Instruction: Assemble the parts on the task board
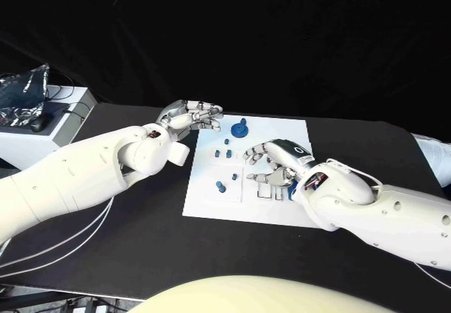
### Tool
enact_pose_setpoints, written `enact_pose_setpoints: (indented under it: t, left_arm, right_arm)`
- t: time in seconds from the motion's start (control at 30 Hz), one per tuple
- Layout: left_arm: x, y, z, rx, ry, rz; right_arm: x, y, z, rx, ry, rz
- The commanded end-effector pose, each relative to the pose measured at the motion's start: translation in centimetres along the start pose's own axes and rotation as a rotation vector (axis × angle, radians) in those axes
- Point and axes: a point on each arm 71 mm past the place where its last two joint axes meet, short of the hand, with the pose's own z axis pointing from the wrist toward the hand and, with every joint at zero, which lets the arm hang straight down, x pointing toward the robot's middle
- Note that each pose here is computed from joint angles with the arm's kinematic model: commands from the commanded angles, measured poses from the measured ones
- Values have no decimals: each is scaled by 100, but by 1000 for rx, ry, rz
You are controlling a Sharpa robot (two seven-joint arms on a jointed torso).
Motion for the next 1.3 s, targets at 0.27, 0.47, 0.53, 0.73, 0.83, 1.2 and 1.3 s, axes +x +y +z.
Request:
enact_pose_setpoints:
  t: [0.27,0.47,0.53,0.73,0.83,1.2,1.3]
  left_arm:
    - [12,62,-41,-3,18,-16]
    - [8,127,-79,-15,16,-24]
    - [12,149,-92,-19,17,-26]
    - [23,188,-120,-26,20,-32]
    - [27,204,-133,-29,20,-35]
    - [36,222,-151,-31,24,-41]
    - [34,222,-154,-31,25,-41]
  right_arm:
    - [-338,-542,-301,285,82,295]
    - [-351,-776,-490,507,235,289]
    - [-349,-834,-549,581,290,269]
    - [-337,-928,-641,715,396,208]
    - [-309,-944,-656,759,437,180]
    - [-170,-919,-543,809,484,131]
    - [-133,-913,-506,809,483,128]
